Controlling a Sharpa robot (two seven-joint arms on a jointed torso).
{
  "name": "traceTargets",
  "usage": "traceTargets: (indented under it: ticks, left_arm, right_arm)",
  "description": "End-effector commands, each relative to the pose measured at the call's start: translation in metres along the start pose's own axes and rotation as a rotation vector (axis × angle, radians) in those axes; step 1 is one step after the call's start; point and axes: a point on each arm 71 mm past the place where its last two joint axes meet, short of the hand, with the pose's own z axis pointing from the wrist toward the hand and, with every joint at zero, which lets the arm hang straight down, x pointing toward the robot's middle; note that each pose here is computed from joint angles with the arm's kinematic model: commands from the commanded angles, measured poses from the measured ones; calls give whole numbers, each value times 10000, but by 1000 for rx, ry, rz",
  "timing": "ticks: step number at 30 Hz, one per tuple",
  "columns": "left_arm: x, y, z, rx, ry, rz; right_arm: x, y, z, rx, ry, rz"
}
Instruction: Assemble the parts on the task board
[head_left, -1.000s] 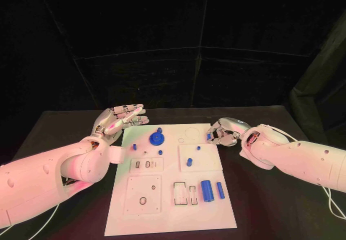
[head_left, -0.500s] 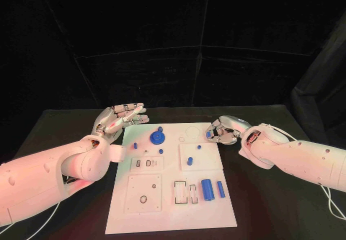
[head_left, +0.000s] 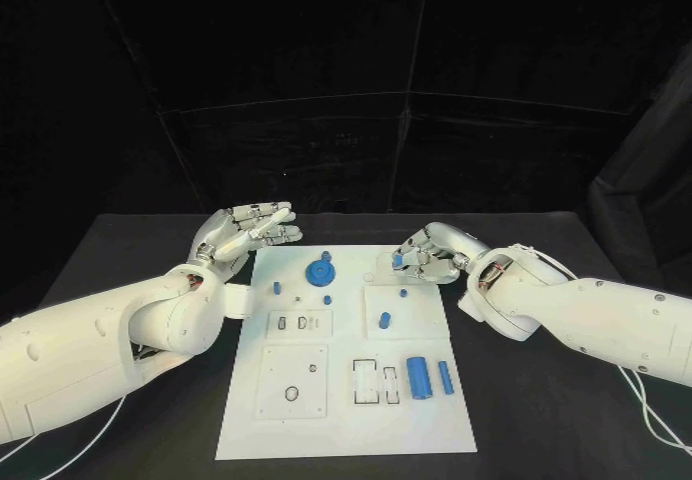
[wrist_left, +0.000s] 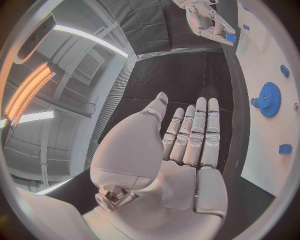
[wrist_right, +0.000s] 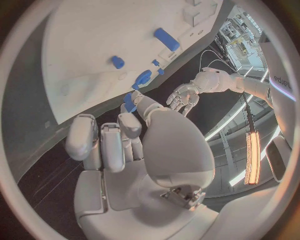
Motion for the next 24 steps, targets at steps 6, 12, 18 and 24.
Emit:
traceTargets:
  ticks: [6, 12, 18, 24]
  left_arm:
    - [-45, -9, 23, 6, 2, -4]
    - [-62, -13, 24, 7, -3, -3]
    - [-52, -17, 30, 7, -1, -4]
    - [-44, -23, 38, 7, 1, -4]
  right_arm:
    - [325, 501, 243, -24, 79, -56]
    - [514, 802, 339, -111, 114, -154]
    - [749, 1005, 362, -177, 173, -228]
    - [937, 1109, 348, -222, 208, -282]
